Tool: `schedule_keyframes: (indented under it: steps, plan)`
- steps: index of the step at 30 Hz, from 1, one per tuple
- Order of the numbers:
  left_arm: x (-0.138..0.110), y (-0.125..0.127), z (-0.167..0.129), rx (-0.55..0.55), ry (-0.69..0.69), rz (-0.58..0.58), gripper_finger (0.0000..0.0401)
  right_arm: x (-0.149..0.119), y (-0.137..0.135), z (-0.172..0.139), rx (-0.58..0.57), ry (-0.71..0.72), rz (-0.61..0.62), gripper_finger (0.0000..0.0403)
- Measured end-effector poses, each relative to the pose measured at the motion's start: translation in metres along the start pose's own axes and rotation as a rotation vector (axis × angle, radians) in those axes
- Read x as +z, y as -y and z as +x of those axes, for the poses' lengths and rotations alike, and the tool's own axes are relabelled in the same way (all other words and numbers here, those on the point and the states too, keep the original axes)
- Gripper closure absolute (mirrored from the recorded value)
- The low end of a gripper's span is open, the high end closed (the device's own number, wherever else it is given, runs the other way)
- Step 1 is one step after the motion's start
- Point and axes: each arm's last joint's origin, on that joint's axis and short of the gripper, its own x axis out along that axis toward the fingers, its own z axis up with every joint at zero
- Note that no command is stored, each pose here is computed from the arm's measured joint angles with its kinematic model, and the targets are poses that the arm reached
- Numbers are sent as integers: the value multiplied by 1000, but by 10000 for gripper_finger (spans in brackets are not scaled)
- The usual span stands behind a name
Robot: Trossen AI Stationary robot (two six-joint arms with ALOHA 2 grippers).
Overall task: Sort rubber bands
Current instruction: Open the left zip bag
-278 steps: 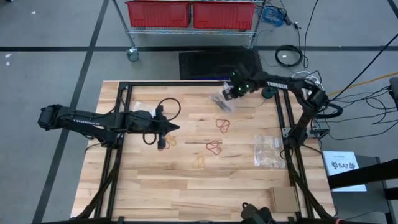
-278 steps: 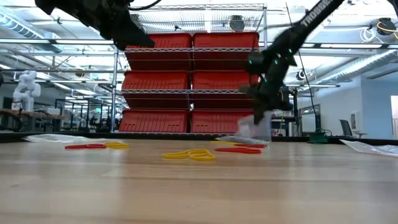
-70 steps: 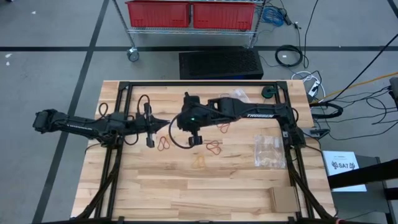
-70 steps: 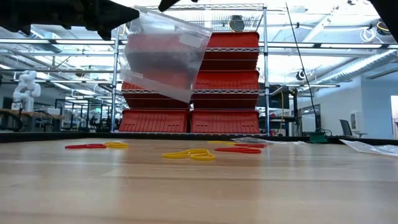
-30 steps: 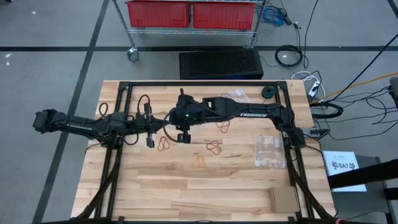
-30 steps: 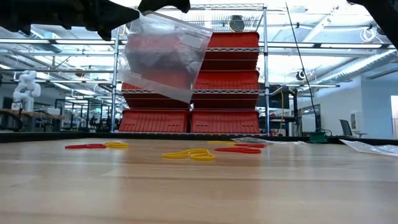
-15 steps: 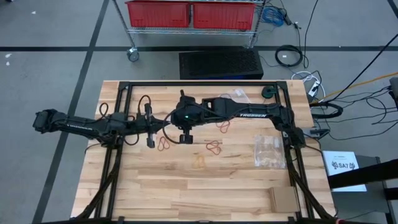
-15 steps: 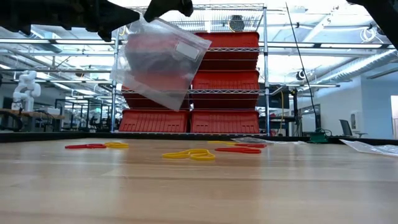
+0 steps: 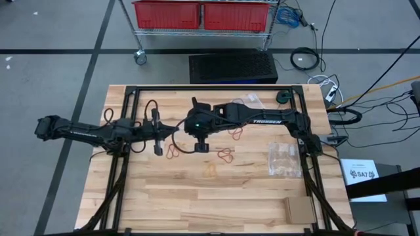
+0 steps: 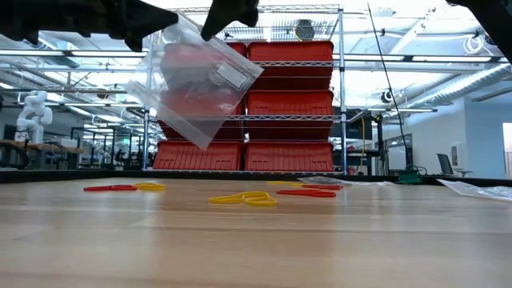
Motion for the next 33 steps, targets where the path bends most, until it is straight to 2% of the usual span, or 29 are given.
schedule_keyframes:
  steps: [8,13,17,21,25,28,33]
  plan:
    - [6,-2,-6,9,30,-6,401,-12,-1,0,-20,-124,17,399]
    - [6,-2,-10,5,19,-8,401,-14,-4,-1,-33,-150,13,399]
    - [2,0,-8,-66,-7,-7,395,-14,-7,-1,-29,-145,8,399]
    - [-2,2,-4,-99,-31,-4,362,-14,-7,-1,-29,-143,8,399]
    - [-7,4,1,-103,-60,-1,311,-13,-7,-1,-29,-140,8,399]
    - [-9,4,6,-88,-61,-49,270,-13,-7,-1,-29,-138,6,399]
    - [-12,5,13,-65,-55,-54,223,-13,-7,-1,-28,-136,5,399]
